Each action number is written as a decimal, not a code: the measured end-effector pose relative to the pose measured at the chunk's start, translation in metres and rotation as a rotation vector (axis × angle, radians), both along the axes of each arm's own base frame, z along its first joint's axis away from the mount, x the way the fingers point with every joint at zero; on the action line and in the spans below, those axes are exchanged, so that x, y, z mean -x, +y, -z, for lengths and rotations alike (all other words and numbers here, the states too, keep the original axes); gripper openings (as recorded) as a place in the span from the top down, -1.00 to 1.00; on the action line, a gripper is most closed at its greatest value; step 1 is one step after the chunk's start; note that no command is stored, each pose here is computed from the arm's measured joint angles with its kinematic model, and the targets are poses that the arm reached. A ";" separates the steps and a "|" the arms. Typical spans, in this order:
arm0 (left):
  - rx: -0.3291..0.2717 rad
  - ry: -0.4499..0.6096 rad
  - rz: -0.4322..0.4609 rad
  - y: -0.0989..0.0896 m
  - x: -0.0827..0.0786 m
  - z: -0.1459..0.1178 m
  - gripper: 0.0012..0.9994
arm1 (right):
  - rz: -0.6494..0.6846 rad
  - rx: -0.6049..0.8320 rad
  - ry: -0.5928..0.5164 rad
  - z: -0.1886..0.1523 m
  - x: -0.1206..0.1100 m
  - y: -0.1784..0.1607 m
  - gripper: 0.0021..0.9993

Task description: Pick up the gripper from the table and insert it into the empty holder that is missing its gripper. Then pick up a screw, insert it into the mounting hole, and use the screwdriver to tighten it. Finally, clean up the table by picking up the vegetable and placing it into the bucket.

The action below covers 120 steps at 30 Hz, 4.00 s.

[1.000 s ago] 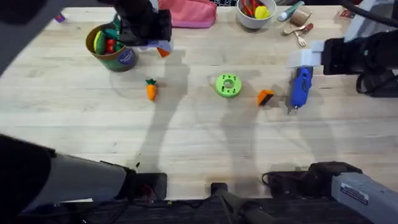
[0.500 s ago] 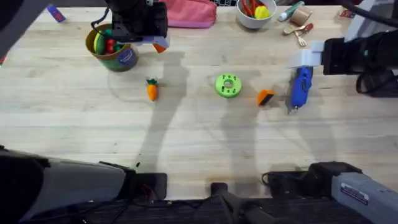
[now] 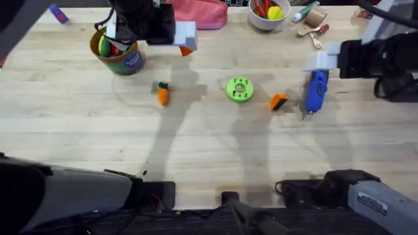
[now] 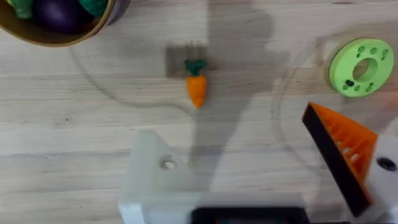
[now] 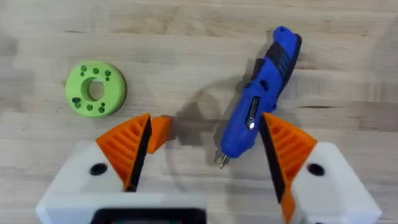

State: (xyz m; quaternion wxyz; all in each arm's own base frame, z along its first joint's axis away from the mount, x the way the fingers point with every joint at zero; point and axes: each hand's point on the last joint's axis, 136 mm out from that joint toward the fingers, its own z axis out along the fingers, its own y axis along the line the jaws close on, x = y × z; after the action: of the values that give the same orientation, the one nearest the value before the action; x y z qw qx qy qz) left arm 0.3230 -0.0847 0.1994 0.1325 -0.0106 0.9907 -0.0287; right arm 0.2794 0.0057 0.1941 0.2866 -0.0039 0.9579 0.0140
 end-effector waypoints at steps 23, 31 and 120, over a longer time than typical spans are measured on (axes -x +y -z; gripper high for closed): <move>-0.110 0.098 0.002 0.021 0.025 0.005 -0.74 | 0.000 0.000 0.000 0.000 0.000 0.000 -0.98; -0.081 -0.054 -0.012 0.015 -0.011 -0.004 -0.97 | 0.000 0.000 0.000 0.000 0.000 0.000 -0.98; 0.642 -1.136 0.889 -0.071 0.169 0.039 -0.97 | 0.000 0.000 0.000 0.000 0.000 0.000 -0.98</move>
State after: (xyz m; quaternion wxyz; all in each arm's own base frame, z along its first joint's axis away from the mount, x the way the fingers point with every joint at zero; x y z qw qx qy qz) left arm 0.1545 -0.1558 0.1602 0.5849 0.3649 0.6259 -0.3647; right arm 0.2794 0.0057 0.1942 0.2867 -0.0039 0.9579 0.0140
